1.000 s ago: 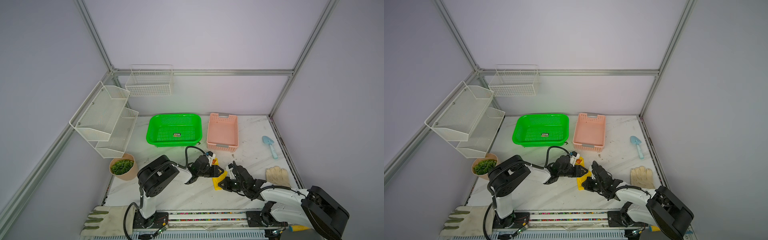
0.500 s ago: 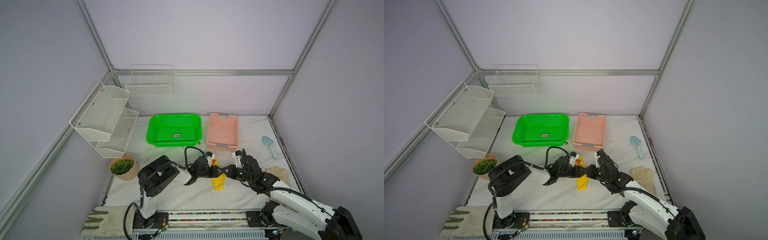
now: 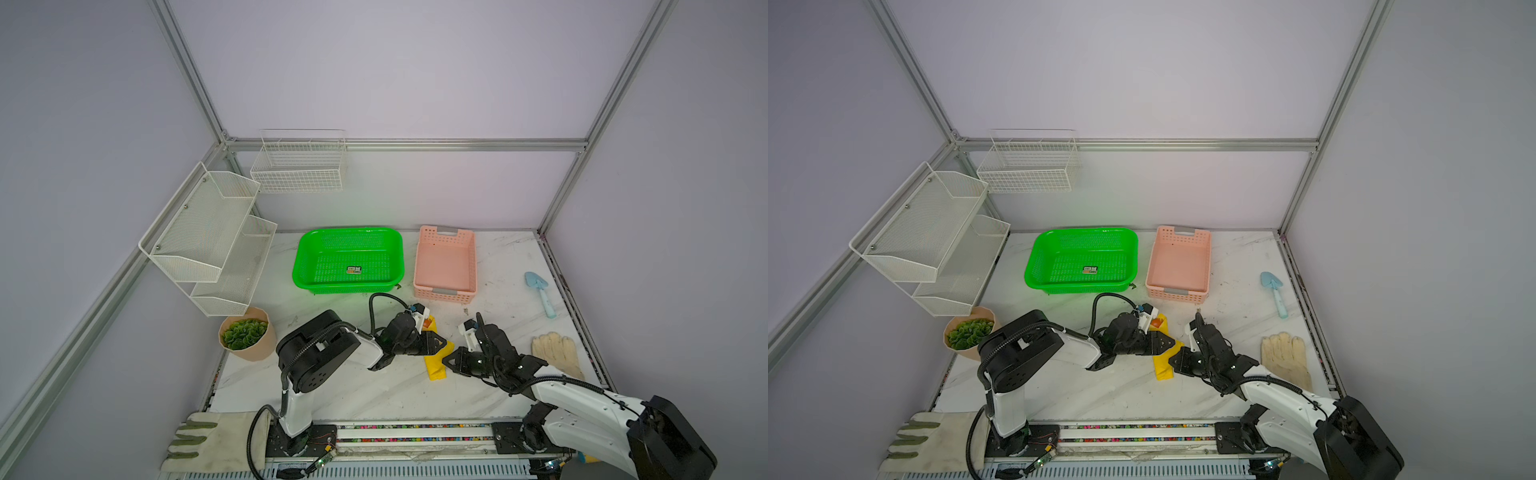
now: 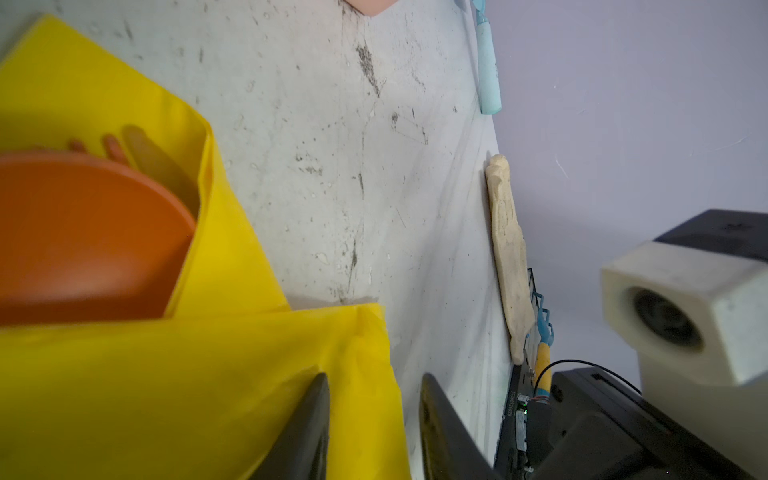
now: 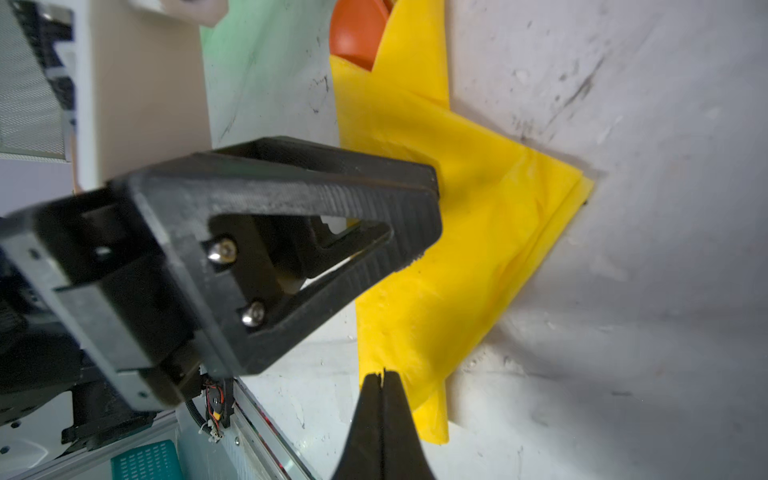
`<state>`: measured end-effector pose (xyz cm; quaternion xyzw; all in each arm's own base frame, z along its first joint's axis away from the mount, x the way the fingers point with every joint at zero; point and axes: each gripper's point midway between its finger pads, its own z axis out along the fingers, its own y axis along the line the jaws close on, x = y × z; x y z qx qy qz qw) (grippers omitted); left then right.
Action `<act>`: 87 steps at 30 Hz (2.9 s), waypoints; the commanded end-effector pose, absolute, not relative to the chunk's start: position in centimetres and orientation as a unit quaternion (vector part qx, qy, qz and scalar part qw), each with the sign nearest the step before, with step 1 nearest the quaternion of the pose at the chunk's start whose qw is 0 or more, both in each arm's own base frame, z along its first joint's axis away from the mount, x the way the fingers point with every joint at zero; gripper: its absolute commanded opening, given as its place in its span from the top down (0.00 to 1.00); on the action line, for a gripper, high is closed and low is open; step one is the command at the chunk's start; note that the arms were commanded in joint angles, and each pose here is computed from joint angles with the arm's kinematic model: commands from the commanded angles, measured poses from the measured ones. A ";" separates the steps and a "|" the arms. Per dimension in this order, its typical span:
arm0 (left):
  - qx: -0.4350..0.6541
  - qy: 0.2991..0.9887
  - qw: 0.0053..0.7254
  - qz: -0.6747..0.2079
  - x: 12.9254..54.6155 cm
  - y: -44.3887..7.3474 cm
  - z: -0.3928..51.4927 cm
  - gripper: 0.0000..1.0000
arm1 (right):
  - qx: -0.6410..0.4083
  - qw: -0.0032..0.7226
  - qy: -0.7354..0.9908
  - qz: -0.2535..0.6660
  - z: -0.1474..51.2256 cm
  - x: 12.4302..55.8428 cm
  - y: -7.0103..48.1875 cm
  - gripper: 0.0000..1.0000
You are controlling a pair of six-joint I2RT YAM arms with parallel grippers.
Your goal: Place the utensils on the paper napkin and roll it up
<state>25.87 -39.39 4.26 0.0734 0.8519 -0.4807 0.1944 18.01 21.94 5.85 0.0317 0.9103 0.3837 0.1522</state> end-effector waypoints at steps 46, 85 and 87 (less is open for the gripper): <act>0.069 0.906 0.153 -0.390 26.8 -35.8 -2.5 0.71 | -0.003 0.121 0.926 0.357 2.0 17.7 24.6 1.00; 0.072 0.909 0.154 -0.382 27.5 -35.4 -3.1 0.72 | 0.026 0.103 0.933 0.344 -0.2 15.5 22.5 1.00; 0.073 0.908 0.153 -0.383 27.6 -35.5 -3.1 0.72 | 0.028 0.101 0.935 0.339 -0.5 15.4 22.3 1.00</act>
